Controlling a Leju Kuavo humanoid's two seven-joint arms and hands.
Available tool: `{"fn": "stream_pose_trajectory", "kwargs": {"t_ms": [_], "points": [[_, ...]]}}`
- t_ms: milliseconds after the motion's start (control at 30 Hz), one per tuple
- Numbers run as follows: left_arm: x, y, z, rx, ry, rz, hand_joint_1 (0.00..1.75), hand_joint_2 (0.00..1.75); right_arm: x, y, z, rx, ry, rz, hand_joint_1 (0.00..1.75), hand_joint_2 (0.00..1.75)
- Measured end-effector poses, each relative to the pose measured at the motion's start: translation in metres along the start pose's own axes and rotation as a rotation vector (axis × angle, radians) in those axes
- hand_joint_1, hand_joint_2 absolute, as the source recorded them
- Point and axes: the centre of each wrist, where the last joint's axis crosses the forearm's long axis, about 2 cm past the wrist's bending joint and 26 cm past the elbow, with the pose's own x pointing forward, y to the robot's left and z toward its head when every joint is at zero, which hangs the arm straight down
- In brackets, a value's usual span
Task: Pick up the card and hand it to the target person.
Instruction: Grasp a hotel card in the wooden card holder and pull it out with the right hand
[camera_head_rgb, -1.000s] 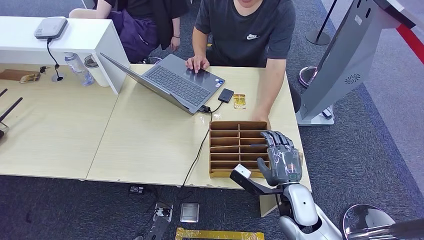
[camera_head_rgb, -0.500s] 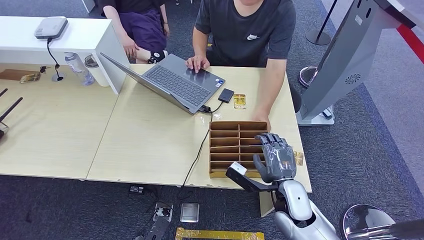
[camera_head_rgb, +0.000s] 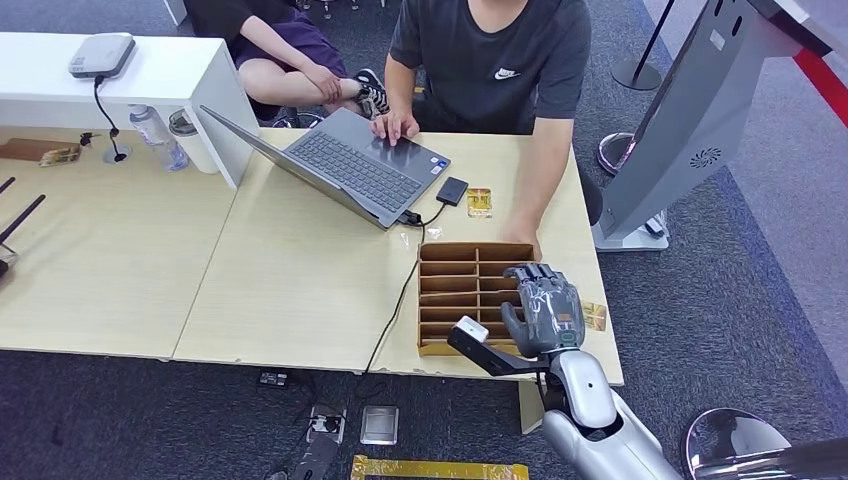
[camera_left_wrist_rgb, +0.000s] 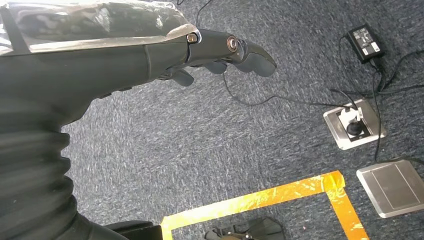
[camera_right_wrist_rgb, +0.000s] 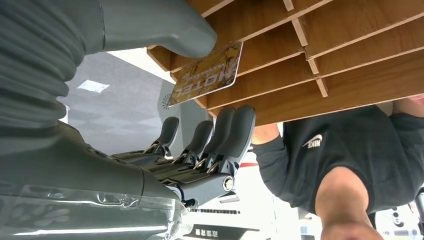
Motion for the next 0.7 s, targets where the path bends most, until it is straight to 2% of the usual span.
{"fn": "stream_pose_trajectory", "kwargs": {"t_ms": [100, 133, 700], "points": [[0.0, 0.0, 0.0, 0.0, 0.001, 0.0, 0.0, 1.75, 0.0, 0.002, -0.002, 0.006, 0.002, -0.004, 1.68, 1.75], [0.0, 0.0, 0.0, 0.0, 0.001, 0.0, 0.0, 1.75, 0.0, 0.003, -0.002, 0.009, 0.004, -0.005, 1.75, 1.75], [0.0, 0.0, 0.0, 0.0, 0.001, -0.002, 0.0, 1.75, 0.003, 0.007, -0.015, 0.018, -0.007, -0.022, 1.75, 1.75]]}}
